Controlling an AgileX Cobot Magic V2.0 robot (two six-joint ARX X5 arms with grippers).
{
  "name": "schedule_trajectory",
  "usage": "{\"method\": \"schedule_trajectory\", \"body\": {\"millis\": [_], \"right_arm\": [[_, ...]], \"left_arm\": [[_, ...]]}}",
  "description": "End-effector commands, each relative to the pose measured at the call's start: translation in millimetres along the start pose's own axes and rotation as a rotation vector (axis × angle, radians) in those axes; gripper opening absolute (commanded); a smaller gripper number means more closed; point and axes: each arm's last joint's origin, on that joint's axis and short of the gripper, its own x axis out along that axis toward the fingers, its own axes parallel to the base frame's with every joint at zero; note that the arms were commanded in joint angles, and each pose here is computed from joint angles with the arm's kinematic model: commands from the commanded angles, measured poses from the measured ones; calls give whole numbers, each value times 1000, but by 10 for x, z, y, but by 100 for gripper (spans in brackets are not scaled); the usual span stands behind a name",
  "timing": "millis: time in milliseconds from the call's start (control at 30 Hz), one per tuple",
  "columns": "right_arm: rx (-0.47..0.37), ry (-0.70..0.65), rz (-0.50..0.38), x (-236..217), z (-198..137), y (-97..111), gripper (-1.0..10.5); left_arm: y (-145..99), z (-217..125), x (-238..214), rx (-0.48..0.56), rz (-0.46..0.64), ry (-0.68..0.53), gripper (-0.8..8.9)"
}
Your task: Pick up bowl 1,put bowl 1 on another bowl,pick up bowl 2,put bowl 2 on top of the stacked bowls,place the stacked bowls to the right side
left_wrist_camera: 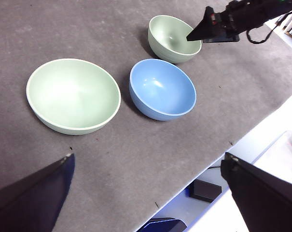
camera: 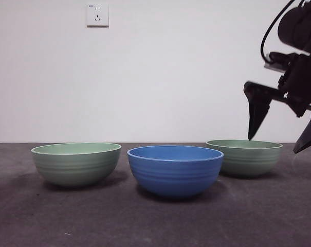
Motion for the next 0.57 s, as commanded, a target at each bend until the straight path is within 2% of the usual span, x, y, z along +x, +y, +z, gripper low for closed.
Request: {"method": "schedule_trajectory", "body": {"millis": [33, 300, 400, 500, 567], "right_arm": [[41, -1, -22, 105, 7, -32, 426], [39, -43, -32, 152, 49, -44, 161], [43, -47, -39, 150, 54, -59, 146], [44, -54, -59, 148, 60, -75, 46], [49, -55, -59, 145, 63, -91, 26]], "left_arm": [[-2, 4, -5, 9, 2, -2, 687], [-2, 4, -5, 9, 2, -2, 687], [-2, 4, -5, 10, 2, -2, 687], [-2, 4, -5, 10, 2, -2, 687], [-2, 4, -5, 10, 2, -2, 687]]}}
